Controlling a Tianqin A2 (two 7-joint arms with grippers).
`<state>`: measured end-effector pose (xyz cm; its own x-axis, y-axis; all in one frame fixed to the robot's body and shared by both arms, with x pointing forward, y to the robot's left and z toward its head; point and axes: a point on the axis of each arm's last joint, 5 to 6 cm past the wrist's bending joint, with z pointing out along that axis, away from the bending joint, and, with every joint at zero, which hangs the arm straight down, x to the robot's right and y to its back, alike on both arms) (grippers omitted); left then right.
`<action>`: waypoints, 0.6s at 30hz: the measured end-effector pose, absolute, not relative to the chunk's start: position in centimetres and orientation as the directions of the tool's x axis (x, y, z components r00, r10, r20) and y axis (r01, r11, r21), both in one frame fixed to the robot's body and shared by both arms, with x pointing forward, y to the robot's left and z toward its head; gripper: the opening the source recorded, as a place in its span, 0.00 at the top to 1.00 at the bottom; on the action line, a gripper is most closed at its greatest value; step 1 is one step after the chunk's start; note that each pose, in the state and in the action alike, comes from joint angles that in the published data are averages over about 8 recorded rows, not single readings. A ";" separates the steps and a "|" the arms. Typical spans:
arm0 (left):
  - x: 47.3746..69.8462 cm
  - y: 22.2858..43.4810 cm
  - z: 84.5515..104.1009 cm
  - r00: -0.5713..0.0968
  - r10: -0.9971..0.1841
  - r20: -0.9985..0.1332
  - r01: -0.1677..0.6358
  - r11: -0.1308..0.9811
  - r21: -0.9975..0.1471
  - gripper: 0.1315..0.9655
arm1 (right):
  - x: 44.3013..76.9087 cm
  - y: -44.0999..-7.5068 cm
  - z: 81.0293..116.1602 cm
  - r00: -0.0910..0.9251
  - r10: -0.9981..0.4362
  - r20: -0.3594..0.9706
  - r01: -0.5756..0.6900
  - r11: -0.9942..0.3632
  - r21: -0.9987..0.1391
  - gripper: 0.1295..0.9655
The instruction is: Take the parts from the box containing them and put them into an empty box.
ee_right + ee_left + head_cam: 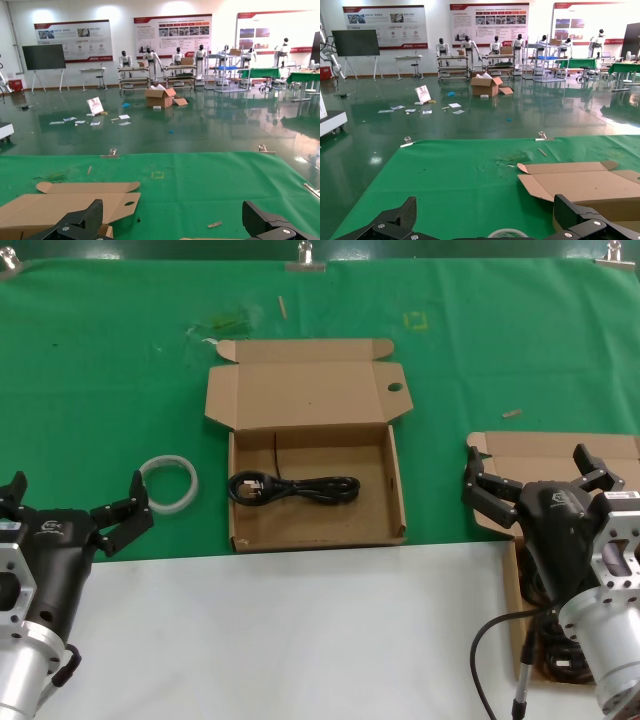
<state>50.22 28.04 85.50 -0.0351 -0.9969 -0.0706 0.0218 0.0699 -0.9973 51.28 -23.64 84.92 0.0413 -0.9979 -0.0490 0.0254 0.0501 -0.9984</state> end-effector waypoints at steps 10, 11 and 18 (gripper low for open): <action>50.2 28.0 85.5 -0.035 -0.997 -0.071 0.022 0.070 -0.997 0.00 | 51.3 -23.6 84.9 0.041 -0.998 -0.049 0.025 0.050 -0.998 0.00; 50.2 28.0 85.5 -0.035 -0.997 -0.071 0.022 0.070 -0.997 0.00 | 51.3 -23.6 84.9 0.041 -0.998 -0.049 0.025 0.050 -0.998 0.00; 50.2 28.0 85.5 -0.035 -0.997 -0.071 0.022 0.070 -0.997 0.00 | 51.3 -23.6 84.9 0.041 -0.998 -0.049 0.025 0.050 -0.998 0.00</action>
<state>50.22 28.04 85.50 -0.0351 -0.9969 -0.0706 0.0218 0.0699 -0.9973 51.28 -23.64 84.92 0.0413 -0.9979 -0.0490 0.0254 0.0501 -0.9984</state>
